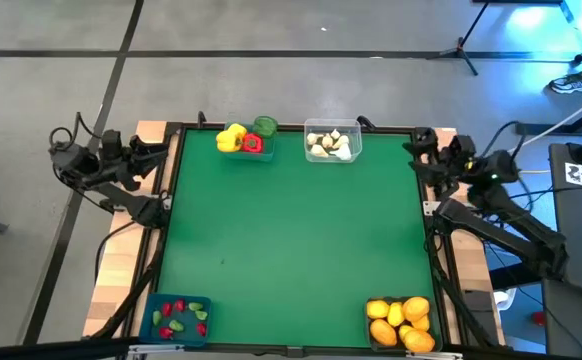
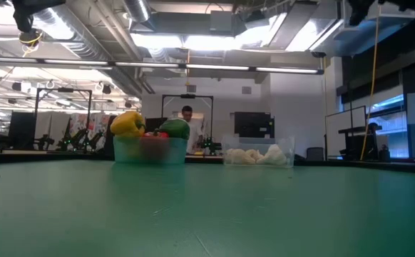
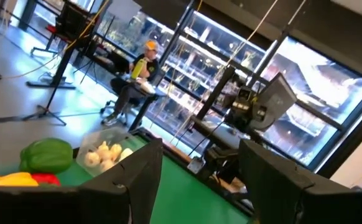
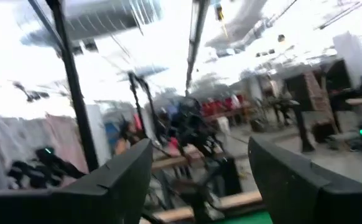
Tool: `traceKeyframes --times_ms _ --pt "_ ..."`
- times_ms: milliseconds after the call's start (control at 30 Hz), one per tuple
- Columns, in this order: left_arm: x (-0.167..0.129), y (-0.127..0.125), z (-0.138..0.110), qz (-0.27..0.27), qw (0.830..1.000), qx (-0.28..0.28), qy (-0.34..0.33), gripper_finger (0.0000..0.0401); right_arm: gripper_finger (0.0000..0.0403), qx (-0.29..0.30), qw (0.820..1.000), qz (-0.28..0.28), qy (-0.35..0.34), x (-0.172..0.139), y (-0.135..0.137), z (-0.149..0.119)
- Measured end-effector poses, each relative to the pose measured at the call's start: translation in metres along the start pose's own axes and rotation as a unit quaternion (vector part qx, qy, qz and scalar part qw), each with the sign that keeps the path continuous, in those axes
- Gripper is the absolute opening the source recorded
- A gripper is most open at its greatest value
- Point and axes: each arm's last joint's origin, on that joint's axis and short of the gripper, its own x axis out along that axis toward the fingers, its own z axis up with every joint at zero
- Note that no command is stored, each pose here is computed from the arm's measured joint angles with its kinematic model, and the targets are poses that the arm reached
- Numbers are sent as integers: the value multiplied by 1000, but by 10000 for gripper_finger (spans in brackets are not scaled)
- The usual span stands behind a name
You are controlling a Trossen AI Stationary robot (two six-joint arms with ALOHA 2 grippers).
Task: Sort produce into baskets
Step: Return to Home Position
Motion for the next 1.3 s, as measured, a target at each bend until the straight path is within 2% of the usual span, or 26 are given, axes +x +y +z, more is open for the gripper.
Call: traceKeyframes --times_ms 100,200,367,567,633,700,867,967,1133,1300 --pt "-1 0 1 -2 1000 12 -1 208 261 7 1000 18 -24 -4 -8 -19" --pt "0 0 0 -4 1000 26 0 208 261 3 999 11 -31 -8 -14 -36" --pt "0 0 -2 -3 998 55 3 208 261 16 995 -92 -18 -15 -34 -69" --pt "0 3 -7 7 996 87 27 208 261 19 979 -200 10 -20 -48 -90" --pt "0 4 -10 12 997 73 36 208 261 22 973 -232 2 -21 -50 -91" --pt "0 5 -10 14 998 51 38 208 261 26 975 -222 1 -19 -47 -92" --pt "0 6 -12 16 997 57 44 208 261 87 986 -123 70 -10 -27 -109" --pt "0 6 -12 16 997 67 44 208 261 103 986 -109 78 -6 -10 -122" --pt "0 6 -13 16 995 89 48 208 261 34 988 -140 54 -7 17 -129" --pt "0 6 -14 15 992 111 53 208 261 0 993 -107 39 -10 31 -124"
